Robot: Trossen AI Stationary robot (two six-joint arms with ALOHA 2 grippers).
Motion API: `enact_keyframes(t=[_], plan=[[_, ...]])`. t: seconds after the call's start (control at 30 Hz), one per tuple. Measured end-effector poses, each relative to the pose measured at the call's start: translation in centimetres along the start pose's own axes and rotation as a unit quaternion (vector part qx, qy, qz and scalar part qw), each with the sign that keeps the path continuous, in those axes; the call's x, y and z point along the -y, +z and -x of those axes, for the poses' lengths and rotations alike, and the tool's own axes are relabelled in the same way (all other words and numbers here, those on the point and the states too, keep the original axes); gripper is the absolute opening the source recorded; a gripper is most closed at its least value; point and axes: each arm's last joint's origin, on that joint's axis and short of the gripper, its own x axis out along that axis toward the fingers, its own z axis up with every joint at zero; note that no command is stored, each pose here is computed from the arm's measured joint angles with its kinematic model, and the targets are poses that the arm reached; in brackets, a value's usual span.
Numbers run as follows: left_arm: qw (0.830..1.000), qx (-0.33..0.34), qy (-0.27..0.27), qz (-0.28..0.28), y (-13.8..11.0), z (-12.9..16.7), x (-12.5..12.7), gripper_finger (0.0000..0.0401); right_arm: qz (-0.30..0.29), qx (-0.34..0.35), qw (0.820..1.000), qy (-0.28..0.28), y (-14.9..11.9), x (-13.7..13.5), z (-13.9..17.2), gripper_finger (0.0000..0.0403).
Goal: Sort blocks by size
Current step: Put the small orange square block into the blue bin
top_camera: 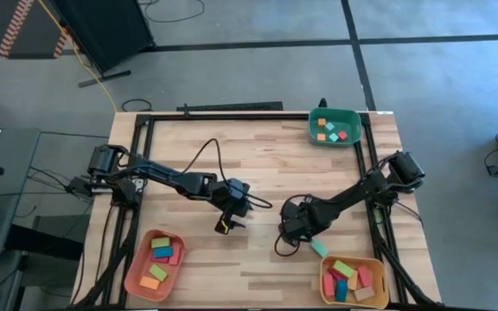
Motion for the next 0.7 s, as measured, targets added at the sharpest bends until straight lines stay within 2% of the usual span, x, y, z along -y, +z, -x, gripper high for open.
enact_keyframes(t=[0.13,0.3,0.5,0.7], plan=[[1.000,0.001,0.000,0.000,0.0,0.0,0.0,0.0292,0.002,0.000,1.000,0.000,0.0,0.0,0.0,0.0225],[1.000,0.003,0.001,-0.002,0.0,0.0,0.0,0.0292,0.012,0.001,1.000,0.000,0.0,0.0,0.0,0.0162],[1.000,0.002,0.000,-0.002,0.0,0.0,0.0,0.0292,0.023,-0.003,0.999,-0.024,0.6,0.6,0.7,0.0159],[1.000,0.001,0.000,-0.002,0.0,0.0,0.0,0.0292,-0.006,0.041,0.995,-0.089,2.3,4.0,3.3,0.0167]])
